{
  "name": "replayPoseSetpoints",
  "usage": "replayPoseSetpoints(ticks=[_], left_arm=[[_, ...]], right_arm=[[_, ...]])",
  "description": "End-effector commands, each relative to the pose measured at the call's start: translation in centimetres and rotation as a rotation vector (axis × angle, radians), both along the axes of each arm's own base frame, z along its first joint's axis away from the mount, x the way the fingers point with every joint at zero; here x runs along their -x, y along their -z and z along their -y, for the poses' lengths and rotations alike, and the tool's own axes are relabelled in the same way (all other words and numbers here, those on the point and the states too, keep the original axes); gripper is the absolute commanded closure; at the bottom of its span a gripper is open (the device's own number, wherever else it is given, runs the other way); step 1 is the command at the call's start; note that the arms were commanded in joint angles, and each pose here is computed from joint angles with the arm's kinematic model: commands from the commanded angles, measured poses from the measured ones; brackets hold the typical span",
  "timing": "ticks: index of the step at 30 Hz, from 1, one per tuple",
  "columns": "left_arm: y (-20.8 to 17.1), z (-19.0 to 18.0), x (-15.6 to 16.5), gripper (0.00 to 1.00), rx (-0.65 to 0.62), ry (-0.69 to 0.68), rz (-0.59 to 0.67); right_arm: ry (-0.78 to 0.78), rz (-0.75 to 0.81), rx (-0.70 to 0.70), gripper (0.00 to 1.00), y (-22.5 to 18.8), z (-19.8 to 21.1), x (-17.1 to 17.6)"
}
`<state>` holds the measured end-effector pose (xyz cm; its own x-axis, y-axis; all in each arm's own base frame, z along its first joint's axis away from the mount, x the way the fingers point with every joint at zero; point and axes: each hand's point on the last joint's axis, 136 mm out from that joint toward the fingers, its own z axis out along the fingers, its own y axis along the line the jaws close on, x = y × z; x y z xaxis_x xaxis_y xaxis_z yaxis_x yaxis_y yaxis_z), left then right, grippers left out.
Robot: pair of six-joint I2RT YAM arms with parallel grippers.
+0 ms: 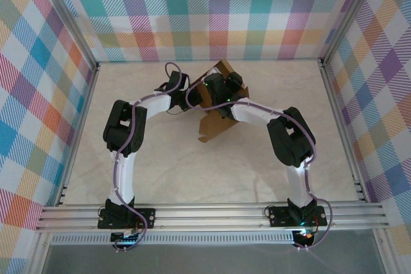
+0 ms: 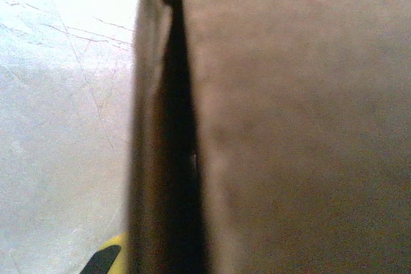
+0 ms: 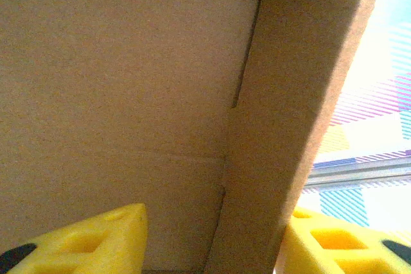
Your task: Fold the paper box
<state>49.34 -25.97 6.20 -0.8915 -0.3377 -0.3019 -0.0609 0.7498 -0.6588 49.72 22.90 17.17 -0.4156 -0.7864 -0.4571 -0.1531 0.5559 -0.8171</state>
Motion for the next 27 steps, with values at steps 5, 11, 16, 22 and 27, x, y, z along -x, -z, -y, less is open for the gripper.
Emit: replayPoseSetpoints(ticks=[5, 11, 16, 22, 27], left_arm=[[-1.9, 2.6, 0.2, 1.0, 0.044, 0.078, 0.047], [-1.7, 2.5, 0.1, 1.0, 0.041, 0.074, 0.042], [-1.7, 2.5, 0.1, 1.0, 0.025, 0.086, 0.045], [-1.9, 2.4, 0.1, 1.0, 0.024, 0.087, 0.048], [-2.0, 2.4, 0.3, 1.0, 0.019, 0.094, 0.05]], right_arm=[[-0.059, -0.013, -0.141, 0.27, -2.0, -1.6, 1.2], [-0.046, -0.018, -0.229, 0.11, -4.6, -0.7, 2.9], [-0.06, -0.039, -0.403, 0.08, -7.3, -0.4, 5.2], [-0.075, -0.061, -0.475, 0.1, -8.4, 0.1, 6.2], [-0.149, -0.258, -0.778, 0.22, -7.7, 1.1, 7.9]])
